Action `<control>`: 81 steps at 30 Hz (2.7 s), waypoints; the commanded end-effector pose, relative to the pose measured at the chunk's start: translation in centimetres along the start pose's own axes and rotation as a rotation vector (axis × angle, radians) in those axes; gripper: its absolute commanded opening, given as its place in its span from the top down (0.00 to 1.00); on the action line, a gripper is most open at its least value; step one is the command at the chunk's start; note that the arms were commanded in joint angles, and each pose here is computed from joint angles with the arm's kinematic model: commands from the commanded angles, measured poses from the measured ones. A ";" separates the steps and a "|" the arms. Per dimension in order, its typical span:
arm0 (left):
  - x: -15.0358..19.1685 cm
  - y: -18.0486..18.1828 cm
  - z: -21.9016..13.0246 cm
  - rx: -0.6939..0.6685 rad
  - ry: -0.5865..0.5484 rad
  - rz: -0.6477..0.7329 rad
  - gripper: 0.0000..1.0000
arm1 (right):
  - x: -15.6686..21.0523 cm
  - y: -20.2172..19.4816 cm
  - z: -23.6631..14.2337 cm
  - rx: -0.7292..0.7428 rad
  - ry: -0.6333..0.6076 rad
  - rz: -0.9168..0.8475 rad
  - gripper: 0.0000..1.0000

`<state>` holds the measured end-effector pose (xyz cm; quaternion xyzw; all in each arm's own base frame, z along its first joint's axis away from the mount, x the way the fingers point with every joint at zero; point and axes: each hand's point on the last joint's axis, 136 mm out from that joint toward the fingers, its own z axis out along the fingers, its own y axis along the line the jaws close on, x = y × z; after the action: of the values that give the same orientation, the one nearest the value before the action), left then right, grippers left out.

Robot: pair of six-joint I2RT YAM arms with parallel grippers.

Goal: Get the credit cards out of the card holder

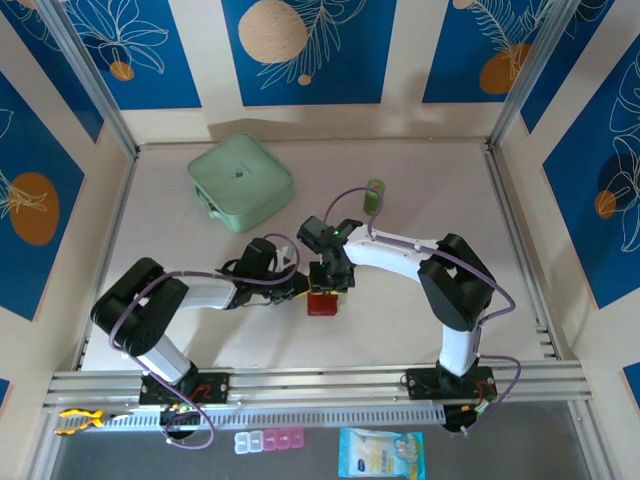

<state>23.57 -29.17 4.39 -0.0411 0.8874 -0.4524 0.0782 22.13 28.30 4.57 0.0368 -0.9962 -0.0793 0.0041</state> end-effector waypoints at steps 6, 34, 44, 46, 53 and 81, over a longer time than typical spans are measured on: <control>1.6 -0.6 0.9 0.044 0.058 -0.012 1.00 | 0.4 -0.6 1.4 0.087 0.026 -0.025 0.64; 3.0 4.6 0.7 -0.183 0.096 -0.091 1.00 | 0.2 -2.3 1.0 0.090 -0.042 -0.003 0.83; 3.3 5.8 0.8 -0.218 0.116 -0.104 1.00 | 0.2 -4.5 0.2 0.083 -0.060 0.037 0.84; 3.3 6.0 0.7 -0.229 0.117 -0.102 1.00 | 0.2 -4.9 0.1 0.076 -0.062 0.046 0.84; 3.4 6.3 0.8 -0.245 0.124 -0.106 1.00 | 0.2 -5.9 -0.7 0.034 -0.079 0.079 0.84; 1.0 0.5 0.1 -0.125 0.089 -0.037 0.99 | 0.0 -4.7 1.2 -0.194 -0.030 0.147 0.80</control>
<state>22.51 -29.49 3.33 -0.0419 0.9105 -0.4107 0.0253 22.84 23.02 2.87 -0.0369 -0.9890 -0.1420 -0.0173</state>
